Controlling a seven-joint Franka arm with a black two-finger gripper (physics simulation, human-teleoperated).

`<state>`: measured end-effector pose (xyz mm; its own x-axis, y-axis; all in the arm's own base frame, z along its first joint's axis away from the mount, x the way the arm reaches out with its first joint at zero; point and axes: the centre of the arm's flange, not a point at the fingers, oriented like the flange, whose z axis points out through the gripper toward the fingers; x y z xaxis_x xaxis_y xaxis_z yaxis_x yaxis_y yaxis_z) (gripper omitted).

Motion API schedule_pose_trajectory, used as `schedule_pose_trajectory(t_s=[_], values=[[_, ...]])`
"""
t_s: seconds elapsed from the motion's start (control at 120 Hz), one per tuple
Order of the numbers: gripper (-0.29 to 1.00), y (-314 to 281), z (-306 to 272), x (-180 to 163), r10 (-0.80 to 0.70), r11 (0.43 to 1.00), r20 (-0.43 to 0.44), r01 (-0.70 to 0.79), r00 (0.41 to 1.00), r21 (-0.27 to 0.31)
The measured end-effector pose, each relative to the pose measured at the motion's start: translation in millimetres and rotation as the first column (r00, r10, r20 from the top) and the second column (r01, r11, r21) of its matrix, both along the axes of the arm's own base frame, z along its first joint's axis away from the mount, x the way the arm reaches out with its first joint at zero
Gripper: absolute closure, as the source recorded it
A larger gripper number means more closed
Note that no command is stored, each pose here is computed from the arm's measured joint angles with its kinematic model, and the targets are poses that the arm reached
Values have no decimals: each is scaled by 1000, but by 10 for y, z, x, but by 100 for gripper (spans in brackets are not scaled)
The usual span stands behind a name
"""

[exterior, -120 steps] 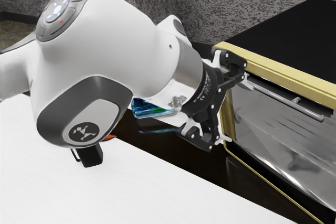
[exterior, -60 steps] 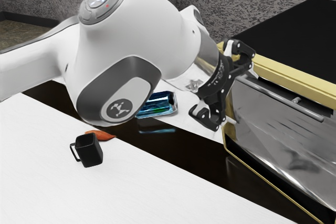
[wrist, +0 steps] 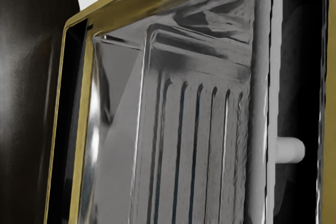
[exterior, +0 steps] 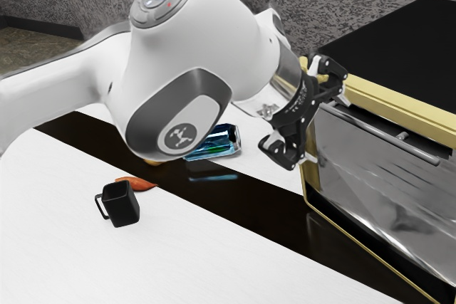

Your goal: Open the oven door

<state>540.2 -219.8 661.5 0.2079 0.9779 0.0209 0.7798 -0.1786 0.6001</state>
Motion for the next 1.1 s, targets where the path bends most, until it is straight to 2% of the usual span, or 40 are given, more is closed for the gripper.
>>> schedule_pose_trajectory(t_s=[0.342, 0.433, 0.525, 0.642, 0.692, 0.725, 0.783, 0.825, 0.858, 0.917, 0.967, 1.033, 1.1], values=[[0, 10, -234, 104, -27, 1000, -48, 27, 998, 0], [0, 64, -365, 3, -31, 1000, -79, 31, 996, -1], [0, 257, -449, -284, -23, 1000, -97, 25, 995, 12], [0, 473, -557, -982, -13, 998, -76, 18, 997, 68], [1, 527, -567, -1321, 5, 994, -39, -1, 999, 105], [2, 688, -538, -1508, 66, 993, -5, -65, 998, 102], [2, 685, -385, -1907, 155, 979, 99, -167, 983, 118], [2, 634, -327, -2024, 190, 972, 134, -205, 973, 114], [3, 639, -95, -1974, 207, 972, 133, -219, 969, 84], [2, 1071, 888, -1573, 237, 971, 84, -237, 968, -10], [2, 1663, 1246, -1308, 271, 962, -12, -271, 962, -36], [1, 2427, 1128, -1134, 314, 946, -188, -324, 931, -28], [1, 2495, 862, -1072, 245, 968, -325, -249, 913, 30]])
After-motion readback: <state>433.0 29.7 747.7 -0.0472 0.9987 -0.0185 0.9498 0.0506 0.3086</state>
